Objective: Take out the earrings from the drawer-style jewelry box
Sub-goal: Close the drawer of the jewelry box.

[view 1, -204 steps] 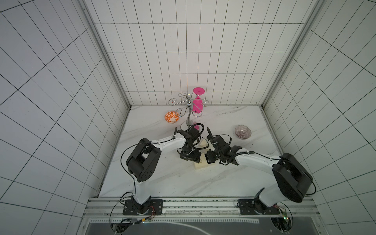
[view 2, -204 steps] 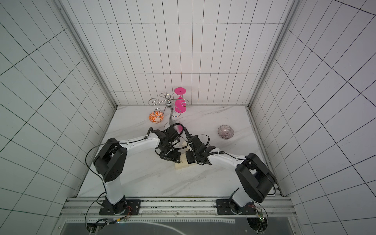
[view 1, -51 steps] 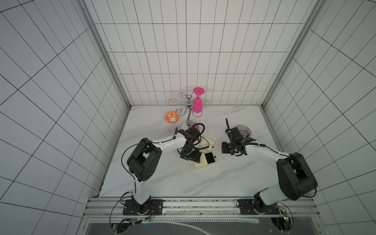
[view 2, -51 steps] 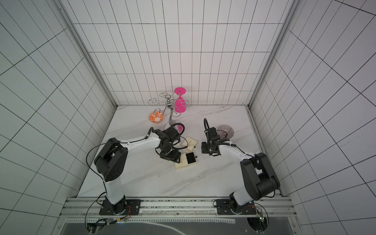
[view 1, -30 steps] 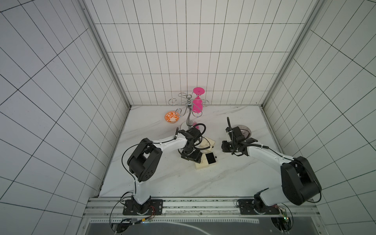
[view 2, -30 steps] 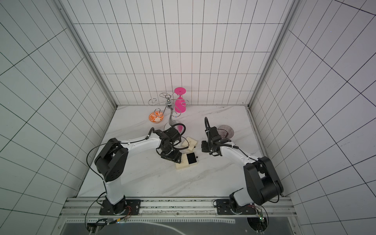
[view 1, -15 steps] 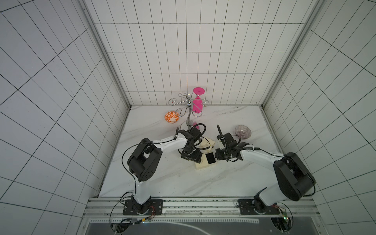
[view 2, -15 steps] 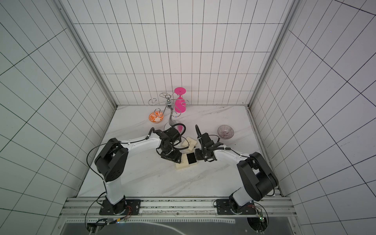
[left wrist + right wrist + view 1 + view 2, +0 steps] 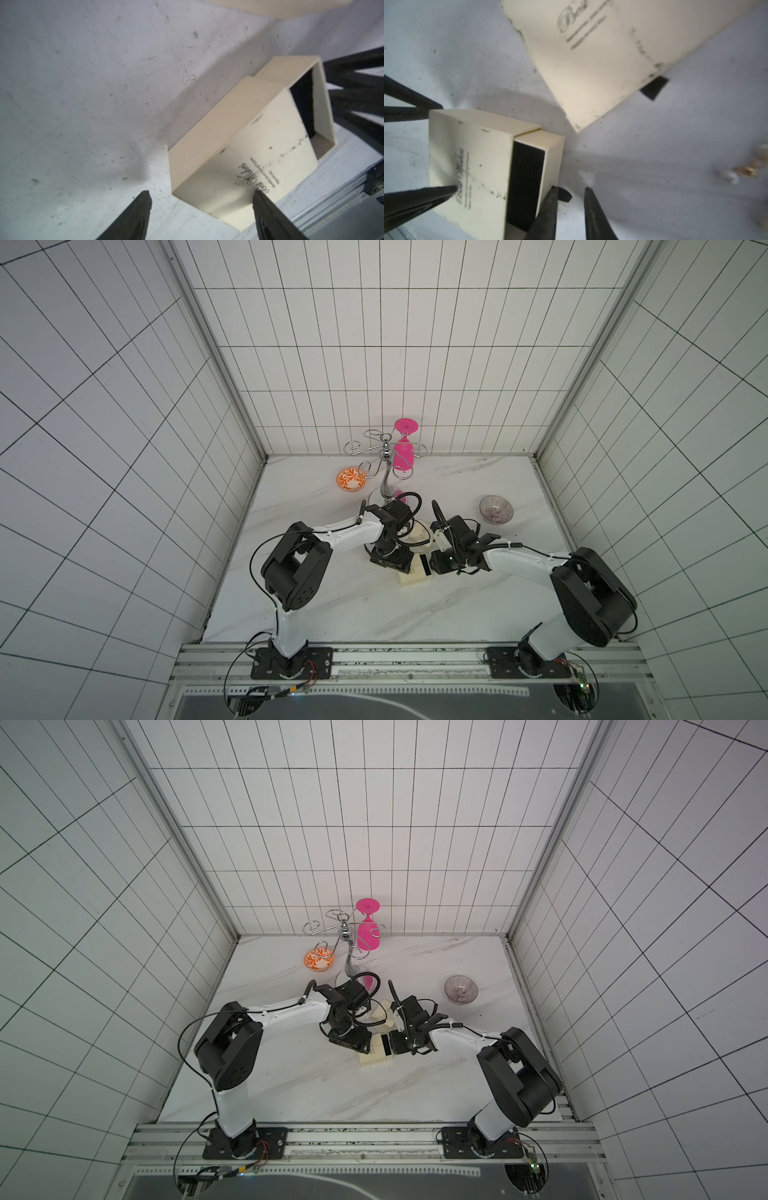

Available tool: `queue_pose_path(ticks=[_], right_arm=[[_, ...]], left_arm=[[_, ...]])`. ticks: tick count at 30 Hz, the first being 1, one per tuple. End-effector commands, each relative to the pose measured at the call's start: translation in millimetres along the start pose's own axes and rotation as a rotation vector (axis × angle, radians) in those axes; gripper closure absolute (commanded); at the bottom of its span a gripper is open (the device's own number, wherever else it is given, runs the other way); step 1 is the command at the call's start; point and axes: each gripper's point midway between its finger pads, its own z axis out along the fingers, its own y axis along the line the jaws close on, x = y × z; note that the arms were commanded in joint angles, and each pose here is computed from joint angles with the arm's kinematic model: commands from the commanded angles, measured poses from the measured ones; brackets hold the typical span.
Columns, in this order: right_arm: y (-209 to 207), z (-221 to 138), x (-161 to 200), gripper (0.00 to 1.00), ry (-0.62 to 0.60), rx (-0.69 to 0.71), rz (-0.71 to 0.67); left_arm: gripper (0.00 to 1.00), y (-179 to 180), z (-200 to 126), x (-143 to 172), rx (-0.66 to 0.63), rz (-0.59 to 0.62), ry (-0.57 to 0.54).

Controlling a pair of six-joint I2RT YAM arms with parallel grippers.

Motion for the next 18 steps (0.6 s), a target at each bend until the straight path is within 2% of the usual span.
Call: queue_pose_path(ticks=[1,9,15,18], right_arm=[[15.5,5.3,2.9,0.74,0.014,-0.058,-0.046],[15.0,0.7,-4.0,0.74,-0.011,-0.023,-0.061],[-20.7,-29.5,-29.7,0.72,-0.193,0.195,0.033],[-41.2,-49.3,-41.4,0.71,-0.285,0.274,0.122]], left_arm=[[0.23,2.8,18.5,-0.3,-0.038,0.028,0.019],[0.23,3.6,16.1,-5.0,-0.054,0.029,0.005],[0.23,5.2,1.9,-23.3,-0.093,0.036,-0.073],[0.23,0.5,-3.6,-35.7,-0.084,0.034,-0.110]])
